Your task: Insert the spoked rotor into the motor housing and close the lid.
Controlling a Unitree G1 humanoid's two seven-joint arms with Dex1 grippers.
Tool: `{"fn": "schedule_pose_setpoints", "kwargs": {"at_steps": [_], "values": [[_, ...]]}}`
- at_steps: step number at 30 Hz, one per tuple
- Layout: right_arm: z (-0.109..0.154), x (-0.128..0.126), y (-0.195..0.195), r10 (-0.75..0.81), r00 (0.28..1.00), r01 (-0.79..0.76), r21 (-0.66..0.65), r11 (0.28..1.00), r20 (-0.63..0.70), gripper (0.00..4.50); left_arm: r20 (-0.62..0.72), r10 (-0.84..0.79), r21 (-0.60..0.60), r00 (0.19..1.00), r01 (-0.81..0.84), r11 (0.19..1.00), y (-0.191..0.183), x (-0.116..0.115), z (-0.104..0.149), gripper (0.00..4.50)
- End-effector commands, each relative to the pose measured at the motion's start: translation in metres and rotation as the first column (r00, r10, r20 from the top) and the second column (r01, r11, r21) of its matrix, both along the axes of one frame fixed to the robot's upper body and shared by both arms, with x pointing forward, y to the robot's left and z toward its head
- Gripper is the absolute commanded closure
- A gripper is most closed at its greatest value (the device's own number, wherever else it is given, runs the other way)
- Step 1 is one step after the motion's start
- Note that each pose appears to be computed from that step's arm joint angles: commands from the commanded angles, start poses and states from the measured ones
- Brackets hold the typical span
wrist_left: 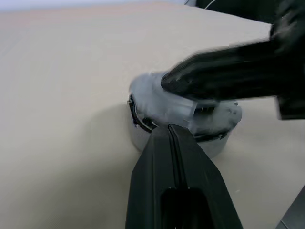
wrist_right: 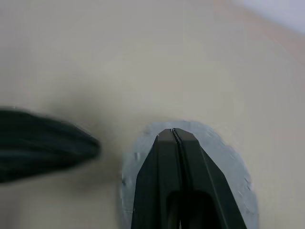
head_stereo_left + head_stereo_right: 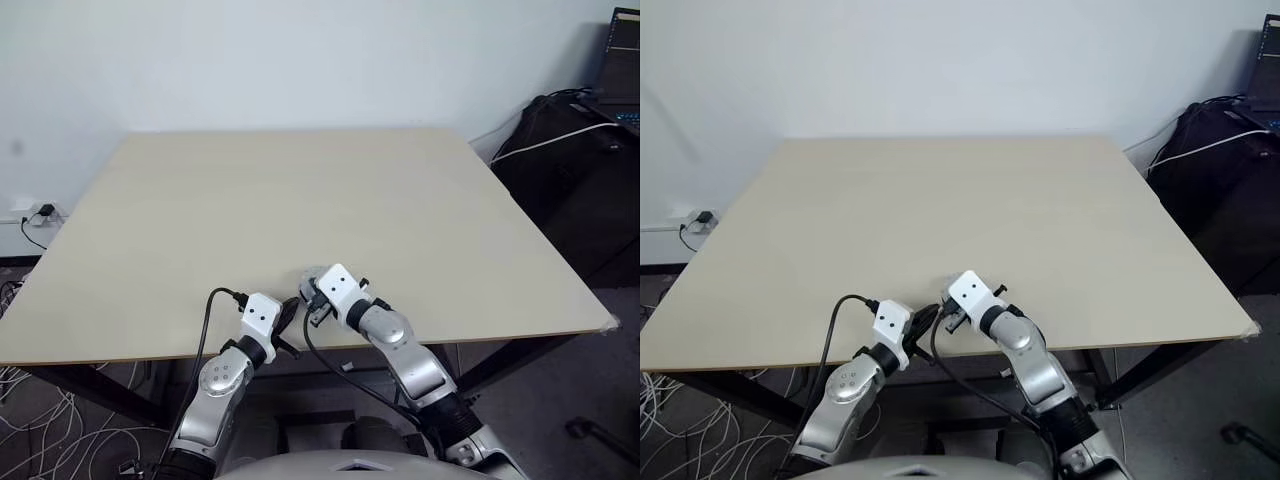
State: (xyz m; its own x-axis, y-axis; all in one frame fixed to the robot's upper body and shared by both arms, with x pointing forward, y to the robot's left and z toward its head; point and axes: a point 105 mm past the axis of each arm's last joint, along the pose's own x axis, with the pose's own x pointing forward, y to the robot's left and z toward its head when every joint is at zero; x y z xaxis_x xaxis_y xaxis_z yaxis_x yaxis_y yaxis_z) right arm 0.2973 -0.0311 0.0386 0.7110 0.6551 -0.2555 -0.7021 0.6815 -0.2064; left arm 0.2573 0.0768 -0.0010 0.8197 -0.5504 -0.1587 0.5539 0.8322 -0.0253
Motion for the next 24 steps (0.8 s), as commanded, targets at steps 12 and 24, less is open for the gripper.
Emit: {"fn": "schedule_pose_setpoints", "kwargs": {"at_steps": [12,24], "values": [[0.019,0.018,-0.022,0.220,0.975,-0.219,0.043,0.975,-0.019,0.60,0.044,-0.016,-0.003,0.999,0.016,1.000,-0.001,0.005,0.009,4.50],[0.006,0.030,-0.020,0.283,0.957,-0.282,0.016,0.959,-0.070,0.03,0.052,0.013,0.004,0.999,-0.013,1.000,0.005,0.004,0.011,4.50]]}}
